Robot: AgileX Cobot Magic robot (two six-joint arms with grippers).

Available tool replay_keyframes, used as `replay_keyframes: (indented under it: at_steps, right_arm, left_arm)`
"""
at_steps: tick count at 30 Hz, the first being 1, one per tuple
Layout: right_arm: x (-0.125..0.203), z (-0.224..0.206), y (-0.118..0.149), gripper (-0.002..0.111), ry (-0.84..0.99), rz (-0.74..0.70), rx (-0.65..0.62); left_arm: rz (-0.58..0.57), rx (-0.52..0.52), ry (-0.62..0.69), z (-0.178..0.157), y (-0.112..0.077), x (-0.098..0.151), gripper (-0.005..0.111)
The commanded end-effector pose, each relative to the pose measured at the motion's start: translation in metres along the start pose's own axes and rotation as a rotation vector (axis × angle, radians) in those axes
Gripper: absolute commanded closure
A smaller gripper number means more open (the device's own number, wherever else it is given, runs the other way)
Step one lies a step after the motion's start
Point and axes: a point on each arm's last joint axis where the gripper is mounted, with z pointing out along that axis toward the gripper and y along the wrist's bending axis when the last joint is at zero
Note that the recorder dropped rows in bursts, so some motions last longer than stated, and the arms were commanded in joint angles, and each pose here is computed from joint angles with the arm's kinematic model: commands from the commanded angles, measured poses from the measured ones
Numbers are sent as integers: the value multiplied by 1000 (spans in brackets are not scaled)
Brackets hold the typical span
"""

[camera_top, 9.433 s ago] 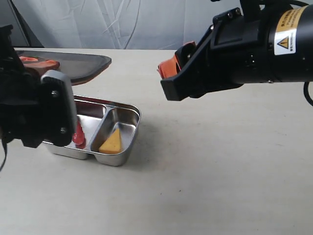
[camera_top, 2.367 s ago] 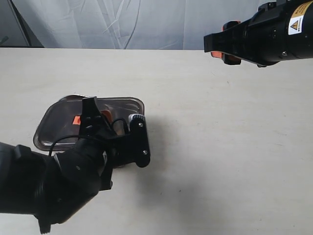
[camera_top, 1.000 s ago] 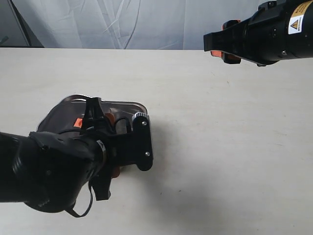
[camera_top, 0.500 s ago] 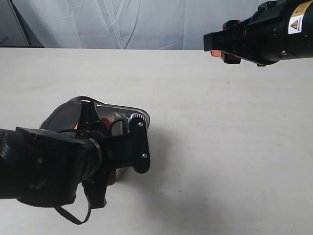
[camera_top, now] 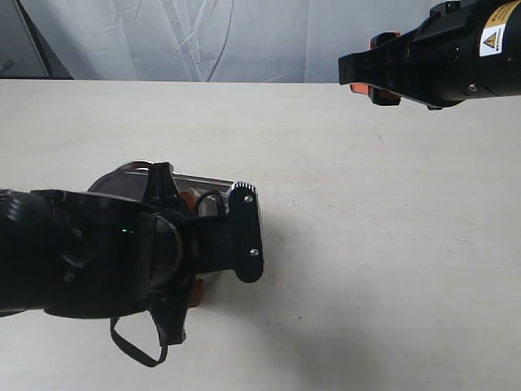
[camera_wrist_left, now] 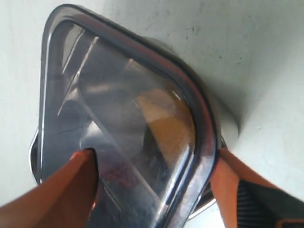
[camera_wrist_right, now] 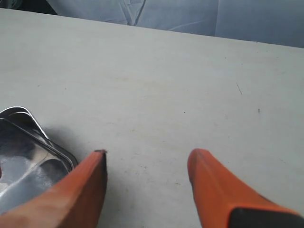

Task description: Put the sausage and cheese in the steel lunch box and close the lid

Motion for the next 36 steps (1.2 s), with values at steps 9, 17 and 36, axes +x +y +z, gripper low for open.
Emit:
replay_keyframes:
  at_steps: [9, 17, 36]
  right_arm:
    - [-2, -1, -1, 55, -18, -17, 3]
    - [-2, -1, -1, 55, -18, -17, 3]
    - [-1, -1, -1, 55, -12, -17, 6]
  left_arm:
    - [-22, 95, 29, -8, -2, -4, 43]
    - [-65, 207, 81, -19, -6, -3, 44]
    - [-1013, 79, -132, -78, 86, 47, 107]
